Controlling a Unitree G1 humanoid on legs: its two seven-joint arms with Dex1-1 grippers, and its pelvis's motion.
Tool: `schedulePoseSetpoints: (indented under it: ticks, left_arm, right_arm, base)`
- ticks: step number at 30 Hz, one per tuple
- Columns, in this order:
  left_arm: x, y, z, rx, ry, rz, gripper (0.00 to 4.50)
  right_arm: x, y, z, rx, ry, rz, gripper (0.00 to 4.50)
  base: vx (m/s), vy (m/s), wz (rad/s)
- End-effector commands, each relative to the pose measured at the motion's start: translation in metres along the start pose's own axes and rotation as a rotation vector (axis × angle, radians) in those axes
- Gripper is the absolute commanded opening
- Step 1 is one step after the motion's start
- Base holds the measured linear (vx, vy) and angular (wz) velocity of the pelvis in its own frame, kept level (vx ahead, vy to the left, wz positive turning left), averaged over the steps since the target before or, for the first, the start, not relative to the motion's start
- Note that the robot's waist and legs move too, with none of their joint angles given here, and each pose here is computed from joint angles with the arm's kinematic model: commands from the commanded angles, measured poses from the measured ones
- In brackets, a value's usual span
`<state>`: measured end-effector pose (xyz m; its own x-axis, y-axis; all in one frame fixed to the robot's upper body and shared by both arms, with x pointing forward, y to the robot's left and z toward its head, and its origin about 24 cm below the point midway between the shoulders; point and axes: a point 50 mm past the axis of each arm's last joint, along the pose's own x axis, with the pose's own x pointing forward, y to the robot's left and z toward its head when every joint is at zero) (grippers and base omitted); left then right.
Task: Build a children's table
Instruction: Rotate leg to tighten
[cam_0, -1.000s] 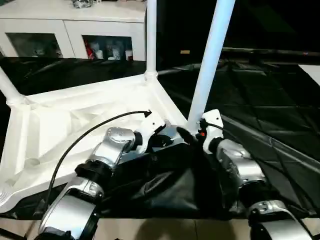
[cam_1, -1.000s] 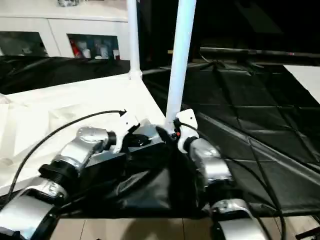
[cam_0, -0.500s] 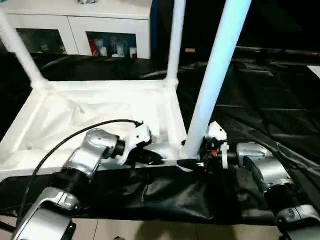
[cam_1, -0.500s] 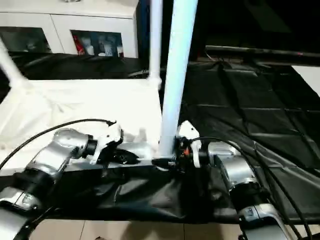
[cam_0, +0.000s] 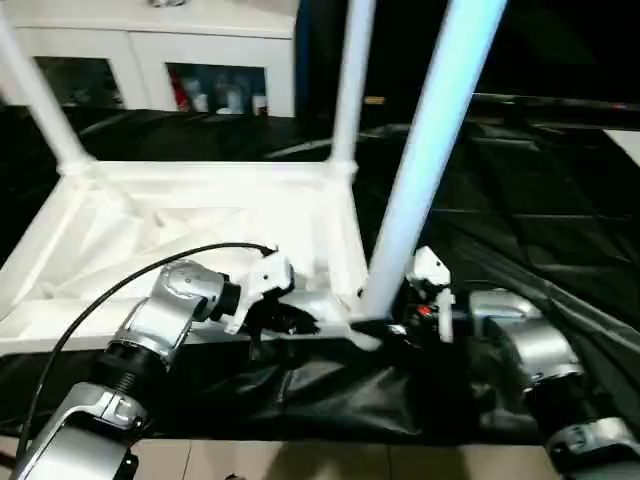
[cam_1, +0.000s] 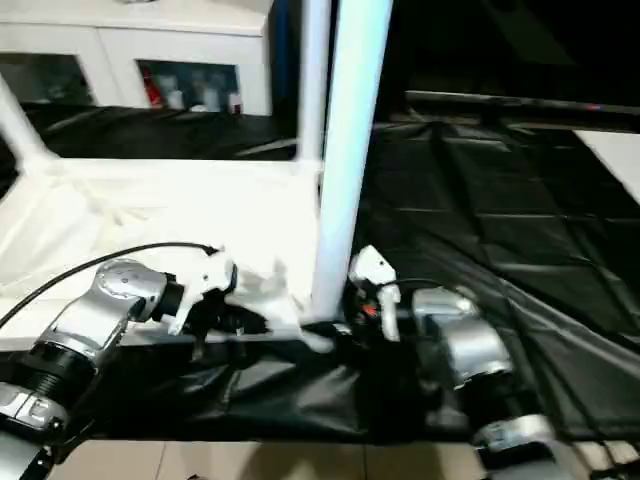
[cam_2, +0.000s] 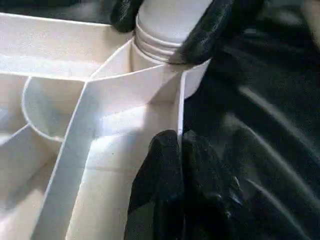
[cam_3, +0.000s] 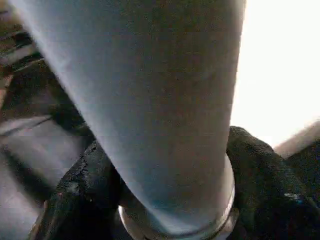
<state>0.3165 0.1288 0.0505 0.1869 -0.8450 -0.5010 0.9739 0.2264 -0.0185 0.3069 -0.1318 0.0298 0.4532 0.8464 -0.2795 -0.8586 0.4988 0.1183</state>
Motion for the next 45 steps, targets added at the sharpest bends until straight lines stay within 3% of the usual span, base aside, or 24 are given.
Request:
schedulePoseSetpoints:
  ticks: [1, 5, 11, 13, 14, 17, 22, 32, 33, 36, 38, 45]
  left_arm:
    - [0.014, 0.003, 0.011, -0.002, -0.024, 0.061, 0.00]
    - [0.033, 0.017, 0.021, -0.079, -0.053, 0.265, 0.00]
    - [0.057, 0.014, 0.041, -0.096, -0.113, 0.308, 0.00]
    - [0.063, 0.011, 0.045, -0.087, -0.131, 0.280, 0.00]
    - [0.064, 0.010, 0.046, -0.085, -0.137, 0.271, 0.00]
    - [0.061, 0.008, 0.044, -0.061, -0.130, 0.216, 0.00]
    - [0.043, 0.007, 0.034, -0.014, -0.100, 0.115, 0.00]
    - [0.013, -0.002, 0.015, 0.039, -0.024, -0.106, 0.00]
    - [0.011, -0.003, 0.014, 0.042, -0.020, -0.116, 0.00]
    - [0.004, -0.003, 0.011, 0.045, -0.001, -0.140, 0.00]
    - [0.002, -0.003, 0.010, 0.048, 0.002, -0.145, 0.00]
    - [-0.002, -0.004, 0.008, 0.038, 0.001, -0.141, 0.00]
  right_arm:
    - [0.011, 0.005, -0.022, 0.029, 0.108, -0.090, 2.69]
    - [0.034, 0.002, -0.022, 0.120, 0.069, -0.329, 2.67]
    - [0.066, 0.019, -0.006, 0.103, -0.004, -0.292, 2.67]
    - [0.072, 0.024, 0.001, 0.097, -0.040, -0.252, 3.36]
    - [0.072, 0.023, 0.003, 0.105, -0.053, -0.246, 3.36]
    - [0.066, 0.019, 0.007, 0.060, -0.060, -0.198, 3.74]
    - [0.038, 0.012, 0.006, -0.022, -0.031, -0.021, 3.74]
    - [-0.010, 0.000, 0.004, -0.043, 0.034, 0.182, 3.74]
    - [-0.012, 0.000, 0.004, -0.042, 0.041, 0.192, 3.51]
    - [-0.020, -0.002, 0.004, -0.046, 0.059, 0.216, 3.51]
    - [-0.021, -0.002, 0.005, -0.043, 0.059, 0.225, 3.15]
    - [-0.021, 0.005, 0.000, -0.001, 0.078, 0.275, 2.77]
  base:
    - [0.000, 0.000, 0.00]
    - [0.000, 0.000, 0.00]
    - [0.000, 0.000, 0.00]
    - [0.000, 0.000, 0.00]
    - [0.000, 0.000, 0.00]
    - [0.000, 0.000, 0.00]
    - [0.000, 0.000, 0.00]
    - [0.000, 0.000, 0.00]
    - [0.000, 0.000, 0.00]
    - [0.000, 0.000, 0.00]
    - [0.000, 0.000, 0.00]
    - [0.000, 0.000, 0.00]
